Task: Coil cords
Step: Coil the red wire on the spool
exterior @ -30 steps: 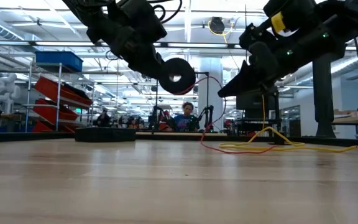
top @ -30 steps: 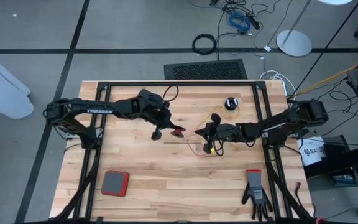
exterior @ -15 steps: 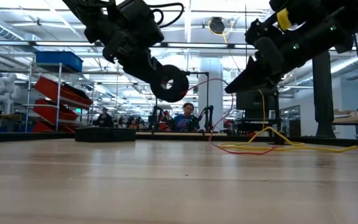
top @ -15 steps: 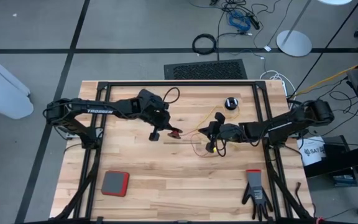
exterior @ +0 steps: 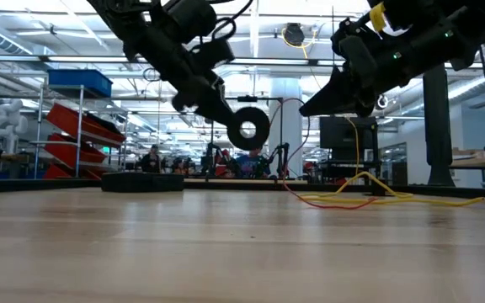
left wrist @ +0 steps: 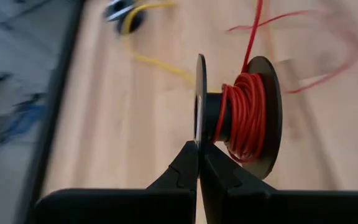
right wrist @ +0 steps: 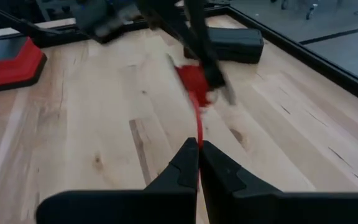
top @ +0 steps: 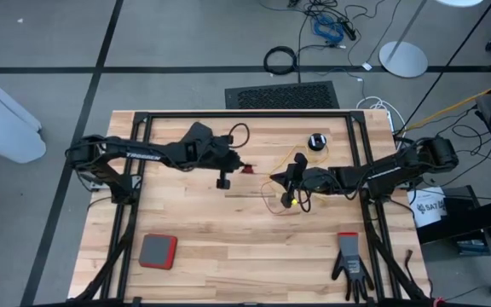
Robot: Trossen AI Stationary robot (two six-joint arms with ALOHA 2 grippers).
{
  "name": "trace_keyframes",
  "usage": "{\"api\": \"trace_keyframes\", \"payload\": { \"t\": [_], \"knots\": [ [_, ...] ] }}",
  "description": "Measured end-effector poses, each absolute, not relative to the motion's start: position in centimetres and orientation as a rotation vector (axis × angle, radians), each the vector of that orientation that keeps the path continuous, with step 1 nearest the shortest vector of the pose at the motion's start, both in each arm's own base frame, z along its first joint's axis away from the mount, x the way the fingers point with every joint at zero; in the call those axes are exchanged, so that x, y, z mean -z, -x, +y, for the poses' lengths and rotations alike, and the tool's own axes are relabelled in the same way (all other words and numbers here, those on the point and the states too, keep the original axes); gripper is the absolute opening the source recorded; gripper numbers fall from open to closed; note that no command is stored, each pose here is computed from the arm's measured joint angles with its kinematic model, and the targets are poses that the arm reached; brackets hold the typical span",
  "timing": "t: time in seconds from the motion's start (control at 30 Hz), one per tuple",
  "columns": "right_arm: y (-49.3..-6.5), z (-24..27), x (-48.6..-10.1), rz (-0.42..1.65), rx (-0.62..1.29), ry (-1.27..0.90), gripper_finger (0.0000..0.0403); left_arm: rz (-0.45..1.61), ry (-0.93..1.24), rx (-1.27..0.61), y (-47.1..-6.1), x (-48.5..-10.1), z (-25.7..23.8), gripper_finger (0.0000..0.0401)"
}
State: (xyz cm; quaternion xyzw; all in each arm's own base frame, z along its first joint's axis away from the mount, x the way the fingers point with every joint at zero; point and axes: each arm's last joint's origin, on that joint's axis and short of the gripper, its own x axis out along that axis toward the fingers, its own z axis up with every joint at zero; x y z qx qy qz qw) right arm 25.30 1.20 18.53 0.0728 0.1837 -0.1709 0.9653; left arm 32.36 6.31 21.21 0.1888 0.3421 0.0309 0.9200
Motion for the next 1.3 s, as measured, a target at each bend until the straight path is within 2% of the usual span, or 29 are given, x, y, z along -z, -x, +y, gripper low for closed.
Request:
{"api": "trace_keyframes", "payload": {
  "t": [0.27,0.63,1.03,1.3],
  "knots": [
    [-25.6,0.8,-19.2,0.296,0.358,-0.166,0.0000,0.658,-0.531,-0.217,-34.0,-20.4,5.8,0.0004],
    [-26.1,0.2,-20.0,0.188,0.367,-0.162,0.0000,0.507,-0.595,-0.443,-36.2,-19.9,5.5,0.0004],
    [-27.7,-0.5,-18.1,0.145,0.481,-0.089,0.0000,0.348,-0.554,-0.532,-38.7,-19.5,4.2,0.0004],
    [-28.1,-0.7,-16.9,0.164,0.591,-0.033,0.0000,0.223,-0.402,-0.550,-38.9,-20.4,4.8,0.0004]
  ]
}}
